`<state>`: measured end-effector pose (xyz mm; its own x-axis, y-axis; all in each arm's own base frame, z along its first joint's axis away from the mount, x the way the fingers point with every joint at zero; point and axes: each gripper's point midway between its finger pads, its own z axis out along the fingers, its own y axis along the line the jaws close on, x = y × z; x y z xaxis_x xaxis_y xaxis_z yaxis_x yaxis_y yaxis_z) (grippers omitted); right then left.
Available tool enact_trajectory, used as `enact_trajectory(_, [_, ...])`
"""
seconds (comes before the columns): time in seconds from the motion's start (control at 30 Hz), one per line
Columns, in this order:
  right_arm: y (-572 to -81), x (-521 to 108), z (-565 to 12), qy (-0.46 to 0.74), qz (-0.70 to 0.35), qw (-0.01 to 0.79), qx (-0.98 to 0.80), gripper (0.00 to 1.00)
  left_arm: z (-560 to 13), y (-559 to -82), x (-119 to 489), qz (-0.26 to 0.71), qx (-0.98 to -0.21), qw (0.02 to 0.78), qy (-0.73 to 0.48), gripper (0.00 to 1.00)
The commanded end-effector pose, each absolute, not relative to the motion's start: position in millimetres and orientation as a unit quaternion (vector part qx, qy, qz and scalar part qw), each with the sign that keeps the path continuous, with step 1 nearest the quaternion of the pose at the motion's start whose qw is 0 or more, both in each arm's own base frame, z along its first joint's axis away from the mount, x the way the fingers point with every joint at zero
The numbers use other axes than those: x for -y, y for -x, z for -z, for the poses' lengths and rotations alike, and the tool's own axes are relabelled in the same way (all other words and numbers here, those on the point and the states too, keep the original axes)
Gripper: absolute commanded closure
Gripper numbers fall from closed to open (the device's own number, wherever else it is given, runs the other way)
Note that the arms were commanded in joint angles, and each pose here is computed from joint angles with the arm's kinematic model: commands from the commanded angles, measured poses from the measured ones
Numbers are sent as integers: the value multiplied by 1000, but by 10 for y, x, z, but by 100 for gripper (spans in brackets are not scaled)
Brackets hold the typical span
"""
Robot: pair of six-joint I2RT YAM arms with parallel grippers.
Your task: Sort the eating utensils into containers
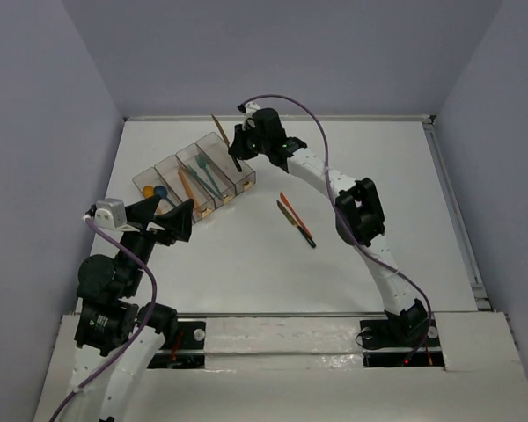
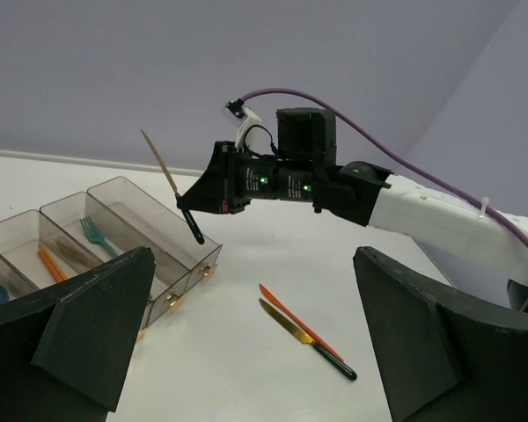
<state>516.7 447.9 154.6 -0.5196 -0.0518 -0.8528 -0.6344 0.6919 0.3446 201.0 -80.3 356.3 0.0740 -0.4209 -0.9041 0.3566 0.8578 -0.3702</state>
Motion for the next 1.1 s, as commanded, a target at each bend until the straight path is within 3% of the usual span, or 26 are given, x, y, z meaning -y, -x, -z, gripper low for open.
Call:
enact_trajectory(0.0, [-5179,-4691,-1787,228,-363,457,-779,100,-3661,-2020,840,273,-613,741,17,1])
enact_trajectory(0.17, [-5155,-4715,-1583,230,-353,447,-789,98,-3668,-2015,841,274,-612,742,16,1])
enact_trajectory(0.27, [-5170,-4678,-1639,225,-346,455,-789,75,-3662,-2022,844,273,-613,741,16,1])
enact_trajectory(0.3, [-5183,-4661,-1668,223,-341,459,-789,60,-3652,-2029,843,272,-614,741,16,1])
enact_trajectory(0.4, [-5185,-4623,-1902,220,-339,476,-781,48,-3657,-2036,839,271,-614,741,17,1])
enact_trajectory(0.57, [-5081,-4465,-2410,214,-336,515,-759,48,-3627,-2060,838,268,-618,739,19,1])
enact_trajectory(0.7, [-4810,-4107,-2622,206,-304,523,-769,60,-3624,-2069,838,267,-620,738,20,1])
enact_trajectory(0.77, [-4696,-3882,-2538,186,-278,522,-784,63,-3628,-2075,814,264,-619,740,24,1])
enact_trajectory(0.8, [-4529,-3706,-2090,181,-255,487,-815,65,-3624,-2075,813,264,-619,739,24,1])
enact_trajectory(0.87, [-4335,-3377,-2142,148,-226,497,-824,70,-3634,-2065,813,265,-617,741,23,1])
enact_trajectory(1.07, [-3503,-2577,-1171,120,-146,397,-898,77,-3631,-2063,832,268,-617,740,19,1])
